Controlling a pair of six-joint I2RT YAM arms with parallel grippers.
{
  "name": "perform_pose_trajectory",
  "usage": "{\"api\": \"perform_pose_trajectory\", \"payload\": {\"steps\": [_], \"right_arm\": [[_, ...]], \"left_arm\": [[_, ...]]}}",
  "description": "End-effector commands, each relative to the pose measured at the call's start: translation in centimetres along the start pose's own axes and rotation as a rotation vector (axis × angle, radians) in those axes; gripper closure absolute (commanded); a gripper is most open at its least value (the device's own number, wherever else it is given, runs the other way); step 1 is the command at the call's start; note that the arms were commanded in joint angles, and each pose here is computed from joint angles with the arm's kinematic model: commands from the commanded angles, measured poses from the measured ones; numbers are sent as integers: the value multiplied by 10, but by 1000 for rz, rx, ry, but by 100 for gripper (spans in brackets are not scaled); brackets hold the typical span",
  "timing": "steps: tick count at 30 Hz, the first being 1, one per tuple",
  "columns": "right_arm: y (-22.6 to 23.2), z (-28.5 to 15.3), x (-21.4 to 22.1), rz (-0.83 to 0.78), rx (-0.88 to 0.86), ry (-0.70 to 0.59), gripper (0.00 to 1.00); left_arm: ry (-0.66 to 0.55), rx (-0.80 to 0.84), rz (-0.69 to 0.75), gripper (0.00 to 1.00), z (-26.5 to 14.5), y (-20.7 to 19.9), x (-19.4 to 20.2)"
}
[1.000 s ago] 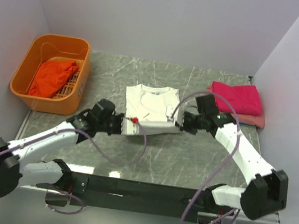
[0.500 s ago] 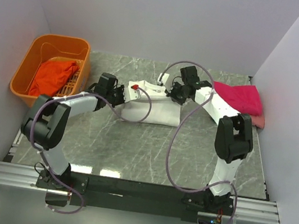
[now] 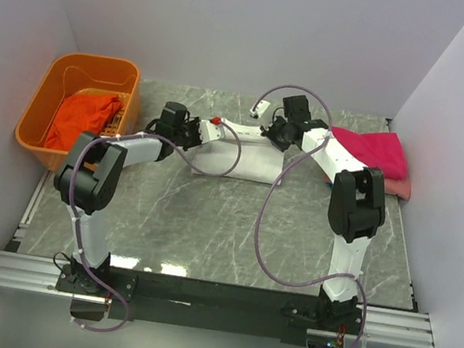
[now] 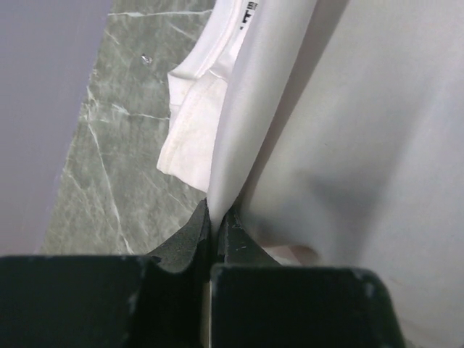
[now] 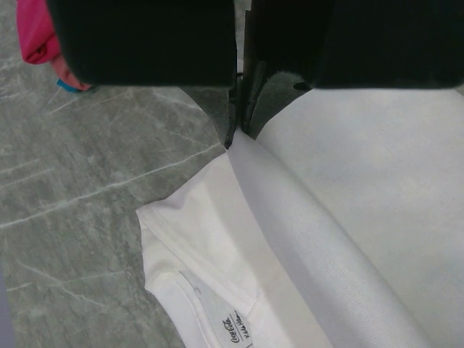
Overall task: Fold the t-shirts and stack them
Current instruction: Fold the tshirt
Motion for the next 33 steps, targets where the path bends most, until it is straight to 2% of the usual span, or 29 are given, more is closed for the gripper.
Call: {"api": "perform_pose_trajectory", "payload": {"steps": [1,9,17,33], "right_arm": [[-33,-4,-11,49,125,-37,100],[-50,0,-19,123,238,-104,100],[-64,18,-25,156,277,-108,100],[-73,36,-14,176,340,-70,100]], "left_arm": [[-7,-122,15,100,4,37,-1],[-27,-257,2,100,15,68,-5],[-11,-243,-11,100,43,72,5],[62,-253,-24,100,66,73,26]]}}
Point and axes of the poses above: each gripper's point midway between its finger pads, its own z axis out along the fingers, its own y axis along the line the jaws close on, x = y × z, the point moved 4 cm from there along -z, back along the fingers, and after that the axes turned 13 degrees about z, right-handed, at the moved point
